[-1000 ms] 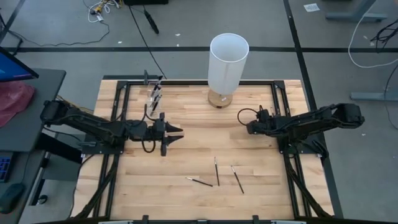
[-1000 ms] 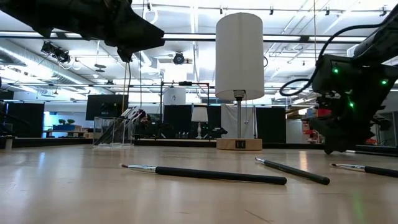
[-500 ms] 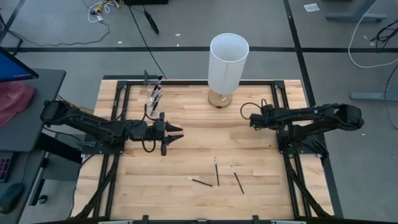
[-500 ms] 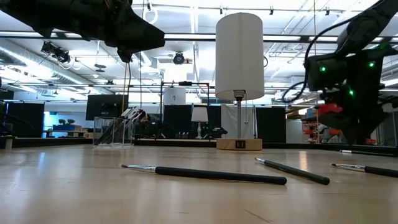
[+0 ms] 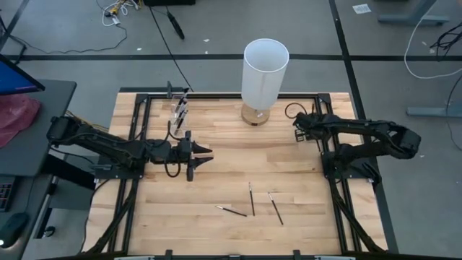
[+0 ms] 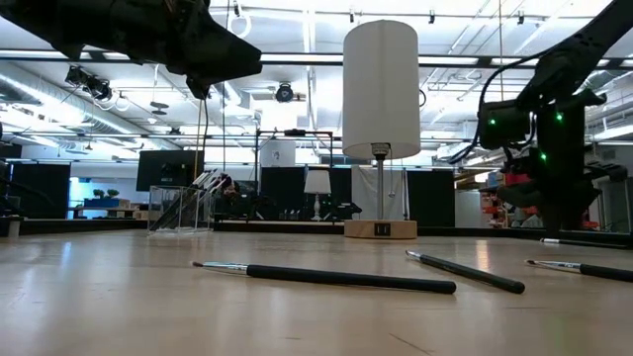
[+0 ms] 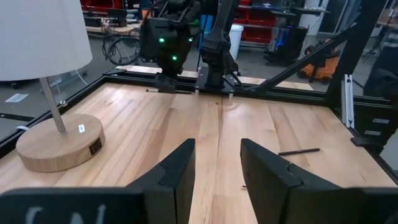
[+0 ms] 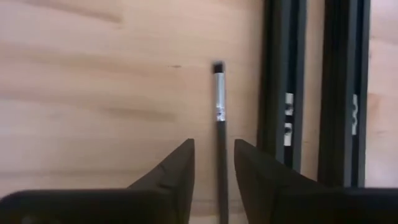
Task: Put items in baskets/containers
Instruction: Put the black eyeshadow brush into the transparent organizer
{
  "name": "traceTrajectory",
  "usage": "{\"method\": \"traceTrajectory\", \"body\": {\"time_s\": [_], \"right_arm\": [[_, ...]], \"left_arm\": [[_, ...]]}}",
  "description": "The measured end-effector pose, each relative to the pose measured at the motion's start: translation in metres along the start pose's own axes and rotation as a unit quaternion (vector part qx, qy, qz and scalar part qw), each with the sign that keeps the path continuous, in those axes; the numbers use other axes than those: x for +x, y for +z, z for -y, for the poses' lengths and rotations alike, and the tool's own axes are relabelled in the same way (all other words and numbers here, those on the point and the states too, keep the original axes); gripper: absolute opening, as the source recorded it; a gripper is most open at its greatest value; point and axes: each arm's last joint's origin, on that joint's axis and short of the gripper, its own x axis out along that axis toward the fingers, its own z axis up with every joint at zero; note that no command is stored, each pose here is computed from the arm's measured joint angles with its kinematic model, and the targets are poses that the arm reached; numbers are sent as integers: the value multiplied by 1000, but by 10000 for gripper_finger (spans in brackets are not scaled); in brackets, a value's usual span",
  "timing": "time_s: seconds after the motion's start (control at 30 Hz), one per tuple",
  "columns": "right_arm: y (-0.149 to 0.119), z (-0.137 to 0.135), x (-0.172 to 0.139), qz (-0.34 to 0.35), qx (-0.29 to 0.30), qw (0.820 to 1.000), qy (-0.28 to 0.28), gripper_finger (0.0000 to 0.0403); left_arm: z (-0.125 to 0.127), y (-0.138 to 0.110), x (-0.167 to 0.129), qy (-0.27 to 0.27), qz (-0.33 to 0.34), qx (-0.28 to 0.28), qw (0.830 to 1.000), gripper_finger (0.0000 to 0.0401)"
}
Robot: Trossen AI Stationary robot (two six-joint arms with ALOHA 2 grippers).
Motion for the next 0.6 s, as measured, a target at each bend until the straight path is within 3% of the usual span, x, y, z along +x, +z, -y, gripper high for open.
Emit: {"method": "traceTrajectory", "body": {"time_s": [0.2, 0.33, 0.6], "right_arm": [[5, 9, 14, -22, 34, 999, 24, 106], [1, 16, 25, -28, 57, 998, 19, 129], [-1, 14, 26, -36, 39, 998, 38, 173]], "left_arm": [[0, 0, 0, 0, 0, 0, 1000, 131], [0, 0, 0, 0, 0, -1, 1000, 131], [4, -1, -1, -8, -4, 4, 1000, 131]]}}
